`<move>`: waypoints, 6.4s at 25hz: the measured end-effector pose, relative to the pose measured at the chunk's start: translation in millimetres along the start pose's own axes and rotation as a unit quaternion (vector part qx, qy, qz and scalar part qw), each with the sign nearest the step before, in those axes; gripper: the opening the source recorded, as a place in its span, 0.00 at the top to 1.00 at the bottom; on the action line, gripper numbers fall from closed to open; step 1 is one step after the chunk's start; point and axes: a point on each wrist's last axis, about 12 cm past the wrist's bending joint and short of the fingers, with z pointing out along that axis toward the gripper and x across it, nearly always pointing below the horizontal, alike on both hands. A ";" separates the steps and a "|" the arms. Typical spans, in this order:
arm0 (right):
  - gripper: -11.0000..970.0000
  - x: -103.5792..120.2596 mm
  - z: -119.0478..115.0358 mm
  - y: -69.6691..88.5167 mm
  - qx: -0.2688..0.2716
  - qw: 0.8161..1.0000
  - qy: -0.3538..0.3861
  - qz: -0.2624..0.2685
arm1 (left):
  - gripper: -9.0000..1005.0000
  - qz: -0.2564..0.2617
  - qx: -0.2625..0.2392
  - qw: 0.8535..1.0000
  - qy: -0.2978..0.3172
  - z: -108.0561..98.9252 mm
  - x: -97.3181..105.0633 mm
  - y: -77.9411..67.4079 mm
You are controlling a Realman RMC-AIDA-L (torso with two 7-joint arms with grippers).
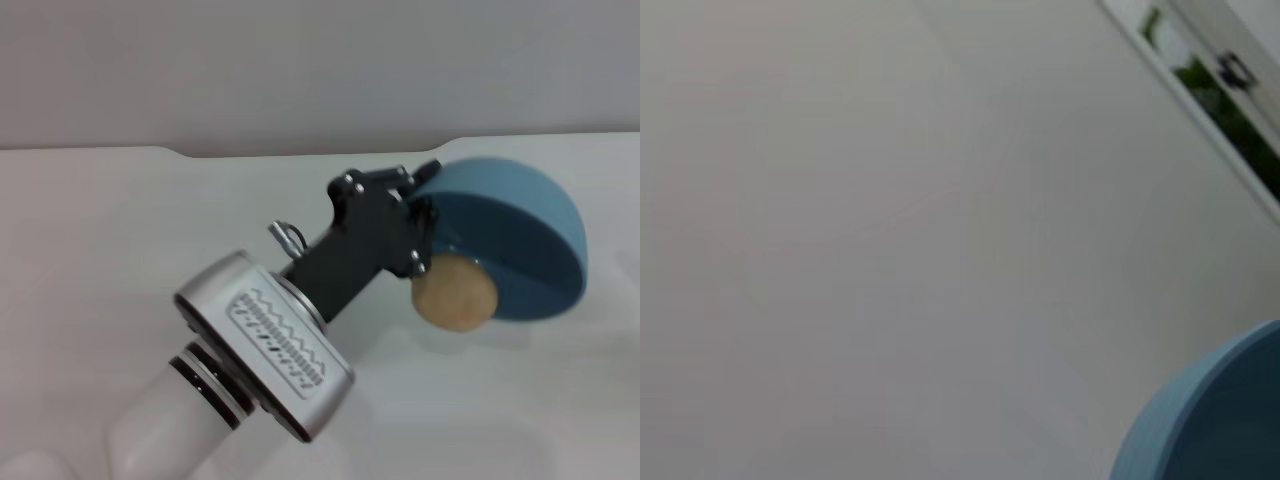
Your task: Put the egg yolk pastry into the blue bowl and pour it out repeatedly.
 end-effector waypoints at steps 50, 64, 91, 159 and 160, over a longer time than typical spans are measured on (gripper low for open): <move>0.51 52.2 141.0 139.9 -0.211 0.838 0.438 -0.249 | 0.97 -0.412 0.036 0.714 0.566 17.1 78.1 163.1; 0.51 84.4 147.1 159.5 -0.188 0.771 0.535 -0.288 | 0.97 -0.410 0.035 0.722 0.557 26.5 69.4 162.3; 0.66 100.2 159.8 159.3 -0.134 0.815 0.507 -0.248 | 0.96 -0.400 0.040 0.725 0.559 28.3 68.7 159.4; 0.55 -24.9 70.4 97.4 -0.204 0.950 0.180 -0.154 | 0.90 -0.400 0.183 0.703 0.559 49.7 40.8 85.0; 0.55 -24.9 70.4 97.2 -0.204 0.950 0.180 -0.154 | 0.90 -0.398 0.184 0.704 0.558 50.2 40.4 84.3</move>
